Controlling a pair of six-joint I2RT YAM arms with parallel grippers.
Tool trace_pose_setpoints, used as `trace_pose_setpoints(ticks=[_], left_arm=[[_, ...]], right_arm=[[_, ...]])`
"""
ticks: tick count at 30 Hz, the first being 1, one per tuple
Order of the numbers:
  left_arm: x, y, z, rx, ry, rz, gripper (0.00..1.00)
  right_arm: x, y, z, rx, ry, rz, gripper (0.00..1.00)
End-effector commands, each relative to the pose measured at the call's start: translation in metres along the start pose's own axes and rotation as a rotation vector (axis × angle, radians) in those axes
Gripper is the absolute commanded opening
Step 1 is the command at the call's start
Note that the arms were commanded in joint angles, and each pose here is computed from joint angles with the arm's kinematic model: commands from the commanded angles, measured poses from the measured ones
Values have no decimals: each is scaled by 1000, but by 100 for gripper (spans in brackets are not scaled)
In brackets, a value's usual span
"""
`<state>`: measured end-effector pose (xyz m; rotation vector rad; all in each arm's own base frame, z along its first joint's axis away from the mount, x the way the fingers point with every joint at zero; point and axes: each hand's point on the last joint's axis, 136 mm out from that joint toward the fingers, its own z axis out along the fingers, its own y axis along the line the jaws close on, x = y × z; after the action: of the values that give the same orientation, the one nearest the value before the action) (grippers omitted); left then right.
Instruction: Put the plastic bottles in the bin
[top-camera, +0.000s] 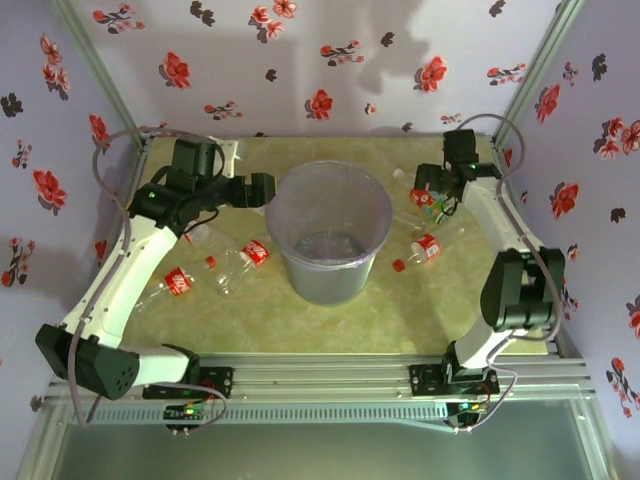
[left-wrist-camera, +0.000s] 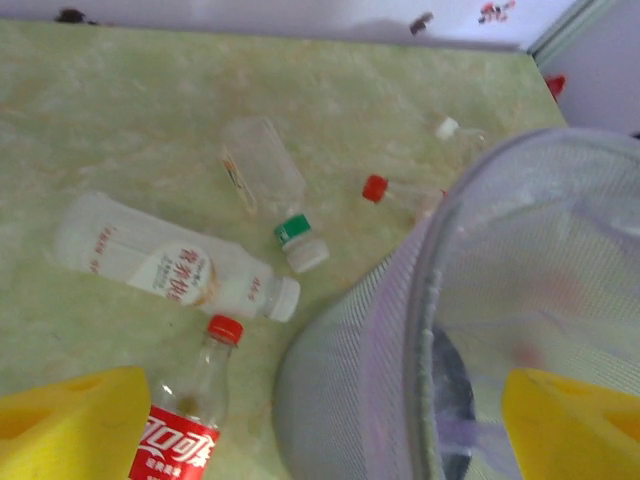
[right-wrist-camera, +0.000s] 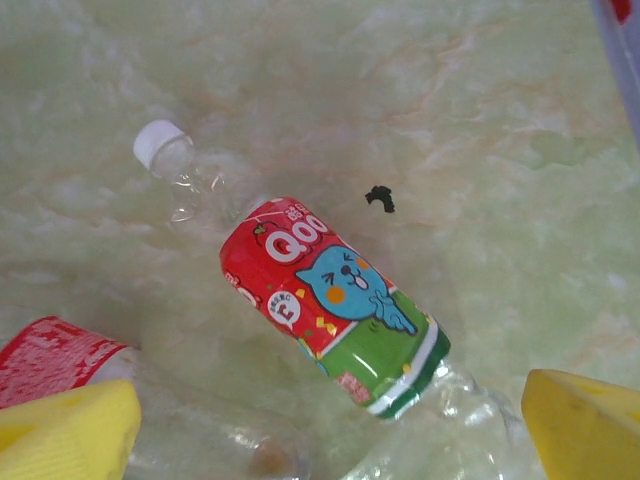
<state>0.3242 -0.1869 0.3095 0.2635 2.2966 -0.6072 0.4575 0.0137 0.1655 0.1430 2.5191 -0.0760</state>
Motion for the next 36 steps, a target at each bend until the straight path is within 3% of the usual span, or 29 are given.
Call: trace_pose_setpoints(ticks=[1,6,19,25,31,36], left_arm=[[7,-12,-3,33,46,32,88],[24,-18,11,41,116,49,85],[32,-23,34,45,173,59,58],[26,-22,39,28,168,70,42],[15,-15,41,-23,154,102,34],[5,-12,43,-50,147,123,29]], right_arm=[[5,3,17,-1,68,-106,99],[6,16,46,-46,109,-139,97],[27,22,98,-53,214,-173,97],[32,23,115,-48,246,-179,88],[35,24,122,-54,243,-176,83],[32,19,123,-32,233,-167,72]])
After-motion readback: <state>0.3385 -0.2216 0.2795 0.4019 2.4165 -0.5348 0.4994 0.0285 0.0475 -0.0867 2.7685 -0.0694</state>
